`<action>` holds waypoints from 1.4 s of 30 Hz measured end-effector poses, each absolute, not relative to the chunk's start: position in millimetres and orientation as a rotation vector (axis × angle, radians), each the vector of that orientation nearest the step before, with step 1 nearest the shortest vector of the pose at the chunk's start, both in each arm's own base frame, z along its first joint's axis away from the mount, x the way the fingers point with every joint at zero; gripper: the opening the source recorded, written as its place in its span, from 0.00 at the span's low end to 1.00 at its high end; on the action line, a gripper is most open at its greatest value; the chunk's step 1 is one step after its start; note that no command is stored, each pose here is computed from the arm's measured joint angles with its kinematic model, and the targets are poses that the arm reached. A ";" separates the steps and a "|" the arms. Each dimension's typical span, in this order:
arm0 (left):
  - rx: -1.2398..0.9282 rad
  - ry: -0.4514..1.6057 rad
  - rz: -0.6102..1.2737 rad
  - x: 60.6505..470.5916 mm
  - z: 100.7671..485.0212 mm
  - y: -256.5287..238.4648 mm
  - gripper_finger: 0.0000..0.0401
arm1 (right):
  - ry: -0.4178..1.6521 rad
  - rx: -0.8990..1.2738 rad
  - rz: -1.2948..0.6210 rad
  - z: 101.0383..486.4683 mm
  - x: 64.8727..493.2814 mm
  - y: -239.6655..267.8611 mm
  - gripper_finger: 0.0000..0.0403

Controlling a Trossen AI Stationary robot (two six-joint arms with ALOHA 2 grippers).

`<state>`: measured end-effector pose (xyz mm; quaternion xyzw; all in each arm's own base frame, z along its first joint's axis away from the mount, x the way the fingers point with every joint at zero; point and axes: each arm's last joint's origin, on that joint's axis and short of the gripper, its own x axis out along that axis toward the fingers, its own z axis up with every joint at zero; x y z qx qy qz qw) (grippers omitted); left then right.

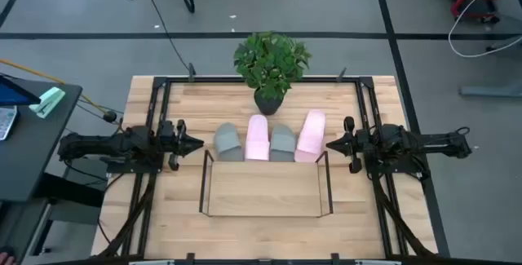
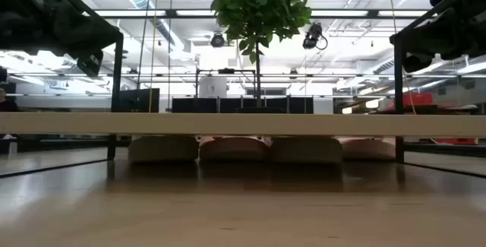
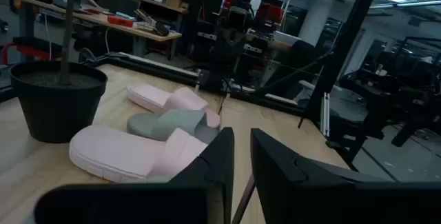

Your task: Pick and place slides into the shelf

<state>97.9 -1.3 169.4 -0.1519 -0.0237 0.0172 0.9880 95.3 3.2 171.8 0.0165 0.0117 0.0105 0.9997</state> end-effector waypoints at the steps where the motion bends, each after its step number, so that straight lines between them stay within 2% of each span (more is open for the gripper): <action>1: -0.305 -0.048 0.034 97.9 169.3 -1.3 0.13 | 0.024 0.033 0.021 171.8 95.3 3.2 0.03; 12: -0.305 -0.048 0.034 97.9 169.3 -1.3 0.16 | 0.024 0.033 0.021 171.8 95.3 3.2 0.03; 23: -0.305 -0.048 0.035 97.9 169.3 -1.3 0.13 | 0.024 0.033 0.021 171.8 95.3 3.2 0.03; 35: -0.305 -0.048 0.035 97.9 169.4 -1.3 0.16 | 0.024 0.033 0.021 171.8 95.3 3.2 0.03; 42: -0.305 -0.048 0.035 97.9 169.4 -1.3 0.14 | 0.023 0.033 0.021 171.8 95.3 3.2 0.03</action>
